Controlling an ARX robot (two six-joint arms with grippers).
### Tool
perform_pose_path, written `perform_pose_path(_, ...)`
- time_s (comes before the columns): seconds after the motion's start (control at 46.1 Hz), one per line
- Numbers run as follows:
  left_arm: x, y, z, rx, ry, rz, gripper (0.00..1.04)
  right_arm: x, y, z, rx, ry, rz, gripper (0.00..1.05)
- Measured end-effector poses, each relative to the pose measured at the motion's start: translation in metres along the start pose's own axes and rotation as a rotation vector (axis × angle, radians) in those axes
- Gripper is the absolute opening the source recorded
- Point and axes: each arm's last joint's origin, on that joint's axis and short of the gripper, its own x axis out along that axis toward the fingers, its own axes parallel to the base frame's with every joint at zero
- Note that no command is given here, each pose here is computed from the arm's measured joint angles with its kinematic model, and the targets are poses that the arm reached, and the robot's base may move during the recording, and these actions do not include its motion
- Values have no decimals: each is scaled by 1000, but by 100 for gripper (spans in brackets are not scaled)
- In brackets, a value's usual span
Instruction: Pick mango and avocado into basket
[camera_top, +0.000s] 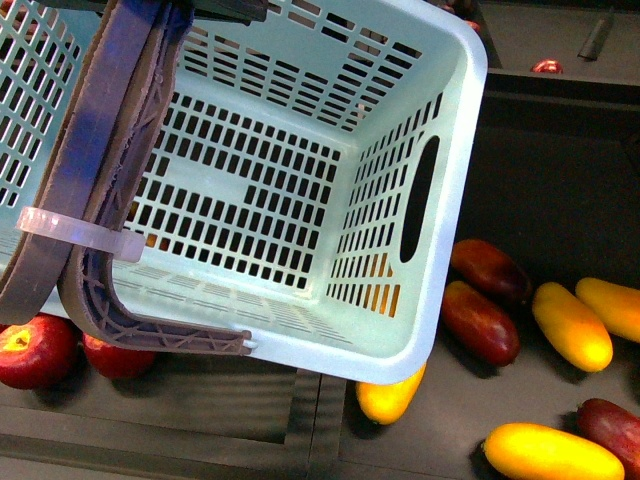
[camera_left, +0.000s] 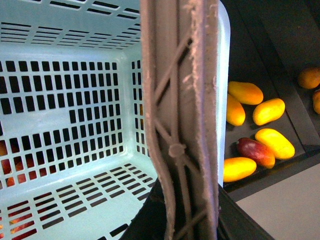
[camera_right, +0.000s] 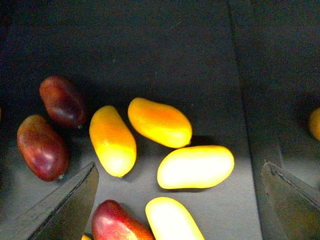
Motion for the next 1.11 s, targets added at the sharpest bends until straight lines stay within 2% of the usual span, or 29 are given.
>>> perform_pose_path(0.412,0,1,0,-1,-3,18,7,91,21,-55,-99,136,177,97)
perform_pose_path(0.824,0,1,0,-1,-2,14,7,161,49,-82,-120,190,256,97)
perform_pose_path(1.106,0,1,0,-1,-2,14,7,185,56,-84,-151,187,258,97)
